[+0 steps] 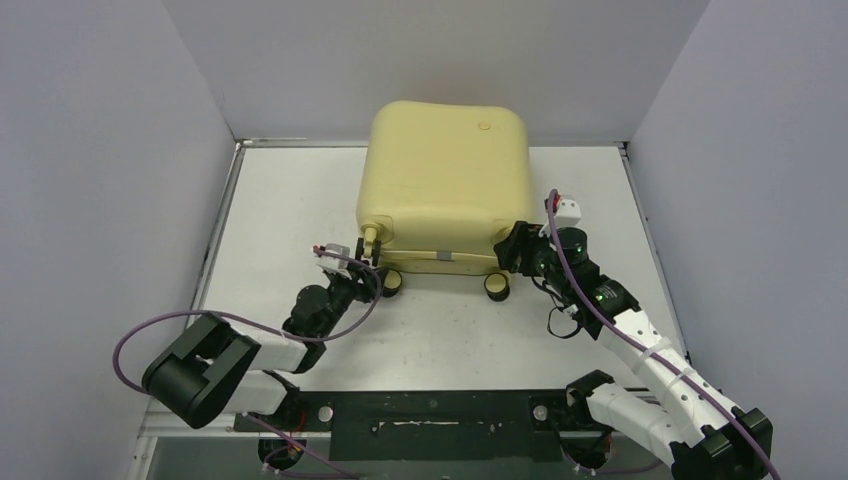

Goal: Pack the luggage
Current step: Zip the luggage at the center of the board.

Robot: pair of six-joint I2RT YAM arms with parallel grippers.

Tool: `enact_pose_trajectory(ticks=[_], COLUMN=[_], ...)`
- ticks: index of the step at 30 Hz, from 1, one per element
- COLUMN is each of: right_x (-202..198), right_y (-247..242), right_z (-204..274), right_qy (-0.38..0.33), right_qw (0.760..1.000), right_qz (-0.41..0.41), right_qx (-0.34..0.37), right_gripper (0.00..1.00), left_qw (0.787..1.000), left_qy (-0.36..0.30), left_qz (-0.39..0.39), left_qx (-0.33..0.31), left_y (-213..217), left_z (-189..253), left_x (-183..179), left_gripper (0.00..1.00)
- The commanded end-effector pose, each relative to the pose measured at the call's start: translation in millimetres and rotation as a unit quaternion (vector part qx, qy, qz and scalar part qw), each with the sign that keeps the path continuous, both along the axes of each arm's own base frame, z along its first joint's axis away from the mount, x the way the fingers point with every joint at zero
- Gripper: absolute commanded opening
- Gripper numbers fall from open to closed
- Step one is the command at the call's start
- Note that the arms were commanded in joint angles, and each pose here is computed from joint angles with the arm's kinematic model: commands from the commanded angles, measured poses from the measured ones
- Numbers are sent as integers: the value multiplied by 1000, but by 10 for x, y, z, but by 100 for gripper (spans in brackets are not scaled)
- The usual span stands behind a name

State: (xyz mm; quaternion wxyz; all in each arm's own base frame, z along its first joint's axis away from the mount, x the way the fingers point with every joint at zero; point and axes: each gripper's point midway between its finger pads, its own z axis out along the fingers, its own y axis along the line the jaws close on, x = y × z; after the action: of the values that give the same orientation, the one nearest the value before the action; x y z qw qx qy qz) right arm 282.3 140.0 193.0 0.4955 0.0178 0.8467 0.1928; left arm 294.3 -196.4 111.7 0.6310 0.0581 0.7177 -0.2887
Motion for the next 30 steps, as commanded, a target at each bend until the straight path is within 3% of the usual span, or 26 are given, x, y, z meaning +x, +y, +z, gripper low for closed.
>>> enact_pose_trajectory(ticks=[1, 7, 15, 30], right_x=[107, 115, 112, 107], right_y=[16, 49, 106, 127], right_z=[380, 386, 400, 372], right_qy=[-67, -67, -65, -64], right_qw=[997, 997, 996, 996], right_qz=[-10, -6, 3, 7], right_qx=[36, 44, 58, 61], right_gripper=[0, 0, 0, 0], left_qw=[999, 997, 996, 995], left_qy=[-2, 7, -2, -22], left_qz=[36, 46, 34, 13], left_qx=[-21, -62, -88, -100], left_y=[156, 189, 129, -14], left_z=[124, 236, 265, 385], left_x=[-2, 66, 132, 170], left_gripper=[57, 61, 49, 46])
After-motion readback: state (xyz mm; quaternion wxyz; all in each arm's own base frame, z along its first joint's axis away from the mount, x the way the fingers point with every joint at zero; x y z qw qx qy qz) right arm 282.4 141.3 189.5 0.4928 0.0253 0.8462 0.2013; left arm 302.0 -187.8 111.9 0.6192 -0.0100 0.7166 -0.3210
